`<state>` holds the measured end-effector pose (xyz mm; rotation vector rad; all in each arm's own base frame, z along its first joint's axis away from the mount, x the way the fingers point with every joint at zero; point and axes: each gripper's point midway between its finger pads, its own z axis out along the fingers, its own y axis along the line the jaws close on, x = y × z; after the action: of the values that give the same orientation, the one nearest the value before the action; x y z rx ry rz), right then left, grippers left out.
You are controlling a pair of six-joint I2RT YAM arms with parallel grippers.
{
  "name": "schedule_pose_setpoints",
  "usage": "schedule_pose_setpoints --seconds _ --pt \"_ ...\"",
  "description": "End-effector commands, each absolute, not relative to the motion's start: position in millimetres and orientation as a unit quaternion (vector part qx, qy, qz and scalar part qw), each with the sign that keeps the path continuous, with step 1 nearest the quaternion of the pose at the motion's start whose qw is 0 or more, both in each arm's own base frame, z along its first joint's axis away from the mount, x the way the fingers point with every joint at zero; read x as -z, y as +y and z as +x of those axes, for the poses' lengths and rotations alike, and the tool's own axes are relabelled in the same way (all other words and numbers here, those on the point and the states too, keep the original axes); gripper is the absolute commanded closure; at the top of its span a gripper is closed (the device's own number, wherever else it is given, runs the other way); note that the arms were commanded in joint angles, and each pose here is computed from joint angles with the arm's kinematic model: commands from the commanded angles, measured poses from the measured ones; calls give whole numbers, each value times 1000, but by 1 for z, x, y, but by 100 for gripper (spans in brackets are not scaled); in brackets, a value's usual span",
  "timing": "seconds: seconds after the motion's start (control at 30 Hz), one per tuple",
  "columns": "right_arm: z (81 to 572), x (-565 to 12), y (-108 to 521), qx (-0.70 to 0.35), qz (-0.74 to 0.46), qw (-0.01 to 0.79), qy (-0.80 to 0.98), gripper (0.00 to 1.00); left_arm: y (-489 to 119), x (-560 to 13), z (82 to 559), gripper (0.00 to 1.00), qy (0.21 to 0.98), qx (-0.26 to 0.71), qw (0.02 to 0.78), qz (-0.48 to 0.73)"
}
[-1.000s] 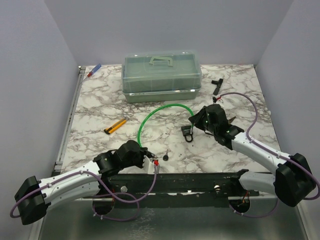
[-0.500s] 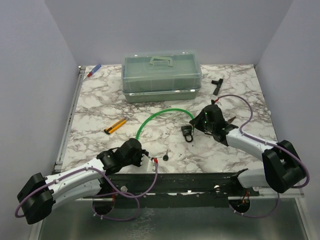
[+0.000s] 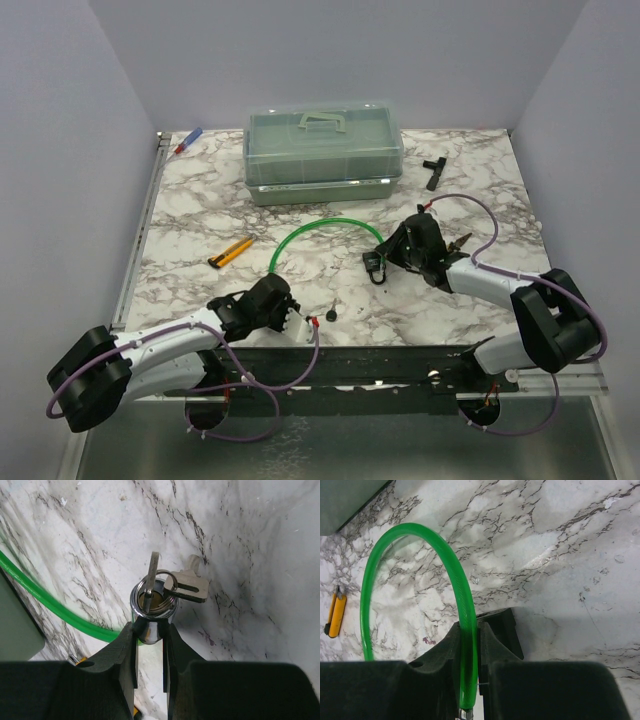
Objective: Unlock with the key
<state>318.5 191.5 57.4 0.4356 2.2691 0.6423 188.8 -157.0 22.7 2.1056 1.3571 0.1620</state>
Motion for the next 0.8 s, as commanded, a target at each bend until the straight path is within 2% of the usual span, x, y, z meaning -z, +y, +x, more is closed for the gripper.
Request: schedule_pose_setpoints --seconds 0.0,0.53,0.57,0.67,0.7,0.77 --pt "320 -48 185 -246 173 366 881 100 -148 -16 189 74 524 -68 286 799" --pt "311 -40 190 -259 172 347 885 100 -147 -20 191 34 534 -67 301 788" --pt "312 -40 190 -258 173 347 885 100 -147 -21 190 30 535 -66 304 786" --pt "312 -41 190 -257 174 346 885 100 -148 -25 191 5 536 -66 313 781" --pt "312 -41 190 -258 175 346 885 100 -149 -27 192 2 535 -66 318 780" --pt "312 -40 190 -256 176 343 887 99 -150 -31 192 1 535 -67 327 776"
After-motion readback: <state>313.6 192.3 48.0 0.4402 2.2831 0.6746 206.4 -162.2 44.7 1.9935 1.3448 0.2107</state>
